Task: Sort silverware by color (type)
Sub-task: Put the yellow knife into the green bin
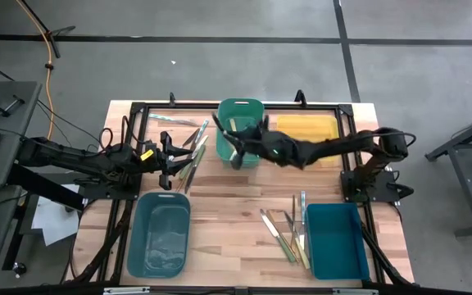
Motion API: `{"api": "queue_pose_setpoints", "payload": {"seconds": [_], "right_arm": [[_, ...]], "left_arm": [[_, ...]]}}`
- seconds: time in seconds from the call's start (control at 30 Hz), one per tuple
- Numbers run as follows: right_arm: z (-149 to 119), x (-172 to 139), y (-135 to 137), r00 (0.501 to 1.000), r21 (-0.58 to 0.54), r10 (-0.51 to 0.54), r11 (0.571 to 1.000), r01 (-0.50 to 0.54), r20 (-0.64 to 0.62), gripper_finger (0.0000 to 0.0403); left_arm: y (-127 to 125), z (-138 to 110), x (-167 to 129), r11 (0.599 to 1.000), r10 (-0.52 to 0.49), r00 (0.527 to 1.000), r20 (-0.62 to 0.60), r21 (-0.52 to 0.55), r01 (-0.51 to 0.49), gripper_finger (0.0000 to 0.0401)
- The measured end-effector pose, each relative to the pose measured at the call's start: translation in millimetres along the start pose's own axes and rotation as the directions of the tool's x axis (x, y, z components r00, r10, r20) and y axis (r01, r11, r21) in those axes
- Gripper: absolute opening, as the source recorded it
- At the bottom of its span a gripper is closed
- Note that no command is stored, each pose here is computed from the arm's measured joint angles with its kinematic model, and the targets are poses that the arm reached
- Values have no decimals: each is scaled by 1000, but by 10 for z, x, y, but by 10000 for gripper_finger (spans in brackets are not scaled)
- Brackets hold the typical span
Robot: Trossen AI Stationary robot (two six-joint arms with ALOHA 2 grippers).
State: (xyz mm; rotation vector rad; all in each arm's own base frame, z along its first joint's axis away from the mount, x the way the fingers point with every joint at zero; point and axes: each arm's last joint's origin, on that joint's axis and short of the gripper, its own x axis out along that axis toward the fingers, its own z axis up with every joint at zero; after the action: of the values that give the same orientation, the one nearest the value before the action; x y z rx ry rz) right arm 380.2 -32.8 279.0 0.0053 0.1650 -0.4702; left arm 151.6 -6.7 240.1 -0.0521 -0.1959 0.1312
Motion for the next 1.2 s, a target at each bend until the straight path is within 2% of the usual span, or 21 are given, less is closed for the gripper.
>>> {"api": "queue_pose_setpoints", "payload": {"seconds": [0.1, 0.23, 0.37, 0.43, 0.6, 0.87, 1.1, 1.2], "right_arm": [[161, 153, -148, 982, 4, -84, 996, 85, -167, 35], [198, 328, -383, 908, -2, -201, 977, 215, -368, 35], [50, 502, -576, 833, 28, -251, 953, 303, -493, 35], [-94, 592, -646, 802, 41, -242, 949, 314, -547, 36], [-372, 779, -806, 758, 133, -172, 937, 323, -629, 35], [-675, 863, -1000, 654, 156, -150, 910, 385, -741, 35], [-776, 884, -991, 623, 185, -95, 910, 371, -777, 36], [-775, 883, -976, 624, 186, -93, 912, 367, -776, 40]], "left_arm": [[0, 0, 0, 1000, 0, 1000, 0, 0, 0, 126], [0, 0, 0, 1000, 0, 1000, 0, 0, 0, 126], [0, 0, 0, 1000, 0, 1000, 0, -2, 0, 126], [0, 0, 0, 1000, 0, 1000, 0, -2, 0, 126], [0, 0, 0, 1000, 0, 1000, 0, -2, 0, 126], [0, 0, 0, 1000, 0, 1000, 0, -2, 0, 126], [0, 0, 0, 1000, 0, 1000, 0, -1, 0, 126], [0, 0, 0, 1000, 0, 1000, 0, -1, 0, 126]]}}
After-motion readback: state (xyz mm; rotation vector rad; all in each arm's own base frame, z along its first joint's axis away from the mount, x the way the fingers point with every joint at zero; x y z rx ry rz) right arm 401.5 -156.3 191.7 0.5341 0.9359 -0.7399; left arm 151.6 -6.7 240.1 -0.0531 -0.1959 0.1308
